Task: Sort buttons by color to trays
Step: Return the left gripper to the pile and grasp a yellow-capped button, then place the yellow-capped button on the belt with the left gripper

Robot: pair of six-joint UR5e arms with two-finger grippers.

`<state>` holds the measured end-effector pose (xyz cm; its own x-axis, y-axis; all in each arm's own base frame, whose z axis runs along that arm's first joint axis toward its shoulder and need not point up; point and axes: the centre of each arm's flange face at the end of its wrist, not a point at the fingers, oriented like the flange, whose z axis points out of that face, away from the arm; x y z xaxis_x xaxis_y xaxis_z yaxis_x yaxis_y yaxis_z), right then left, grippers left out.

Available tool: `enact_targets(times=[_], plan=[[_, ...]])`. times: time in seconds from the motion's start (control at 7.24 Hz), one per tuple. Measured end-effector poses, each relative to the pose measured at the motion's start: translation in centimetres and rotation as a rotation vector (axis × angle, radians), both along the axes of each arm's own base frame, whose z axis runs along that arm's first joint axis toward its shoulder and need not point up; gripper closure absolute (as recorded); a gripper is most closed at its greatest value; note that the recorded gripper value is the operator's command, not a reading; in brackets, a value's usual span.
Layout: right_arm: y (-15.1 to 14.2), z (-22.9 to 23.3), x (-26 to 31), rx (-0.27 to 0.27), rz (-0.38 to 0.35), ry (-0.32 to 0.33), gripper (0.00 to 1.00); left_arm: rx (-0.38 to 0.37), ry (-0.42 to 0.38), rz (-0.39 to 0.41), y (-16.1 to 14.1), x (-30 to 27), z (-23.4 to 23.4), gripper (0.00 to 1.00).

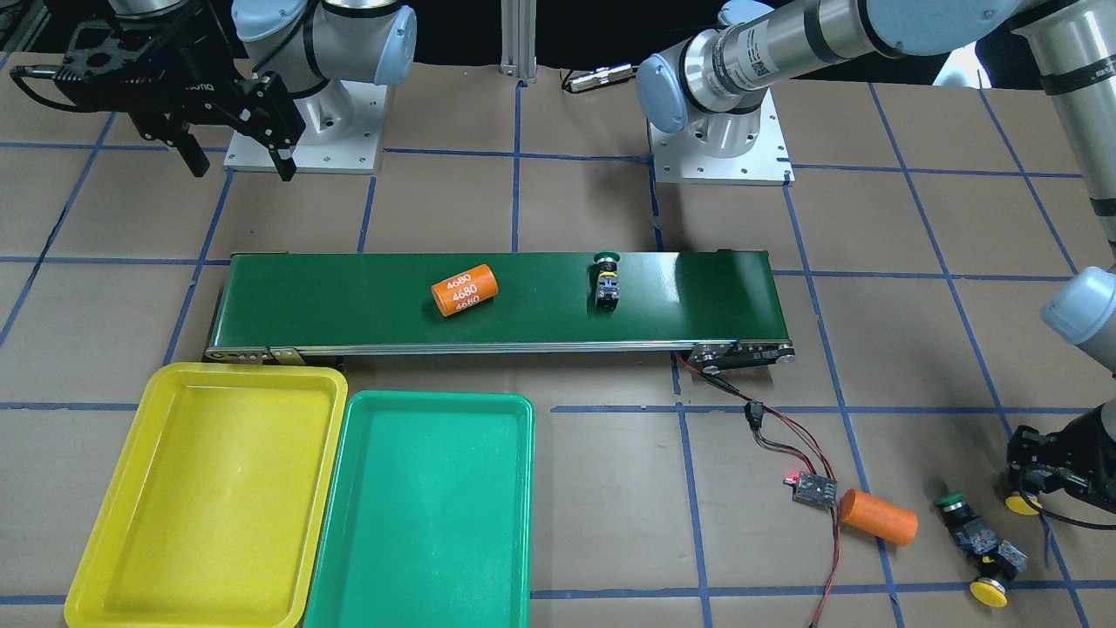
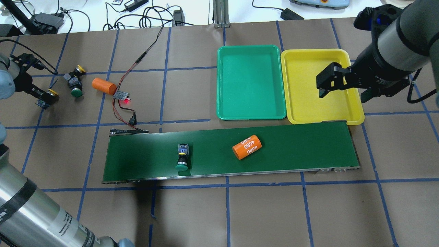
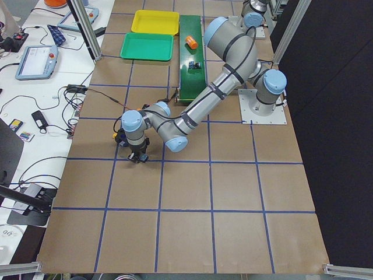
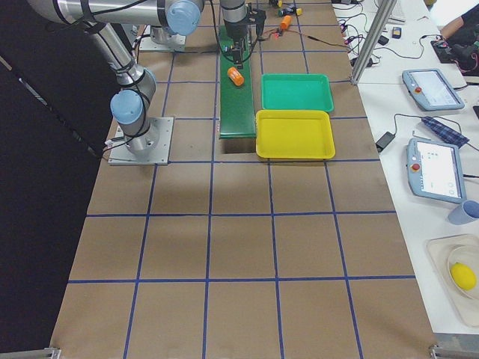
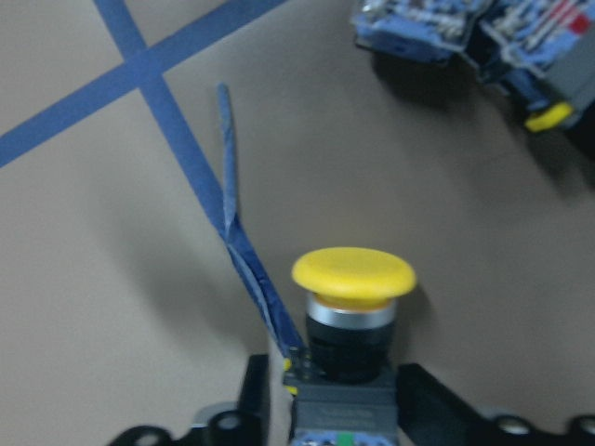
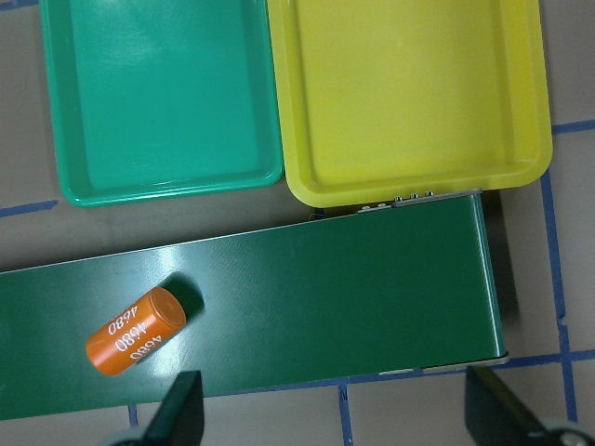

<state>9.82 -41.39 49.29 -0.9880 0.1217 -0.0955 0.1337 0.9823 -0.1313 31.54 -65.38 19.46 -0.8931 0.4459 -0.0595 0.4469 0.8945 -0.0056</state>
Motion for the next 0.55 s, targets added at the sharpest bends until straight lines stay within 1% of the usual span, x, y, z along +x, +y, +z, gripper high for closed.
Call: enact_targets(times=[0.28, 0.41, 0.55], plan=[[0.0, 0.0, 0.0, -0.001, 0.000, 0.000, 0.00, 0.062, 0.046, 0.036, 1.3, -2.2, 3.9, 1.00], [-0.1, 0.0, 0.0, -0.007, 0.001, -0.001, 0.00, 0.089, 0.062, 0.060, 1.7, -4.8, 6.7, 1.00], [-0.1, 0.1, 0.0, -0.009, 0.002, -0.002, 0.00, 0.120, 0.078, 0.100, 2.2, -9.5, 9.9, 1.00]])
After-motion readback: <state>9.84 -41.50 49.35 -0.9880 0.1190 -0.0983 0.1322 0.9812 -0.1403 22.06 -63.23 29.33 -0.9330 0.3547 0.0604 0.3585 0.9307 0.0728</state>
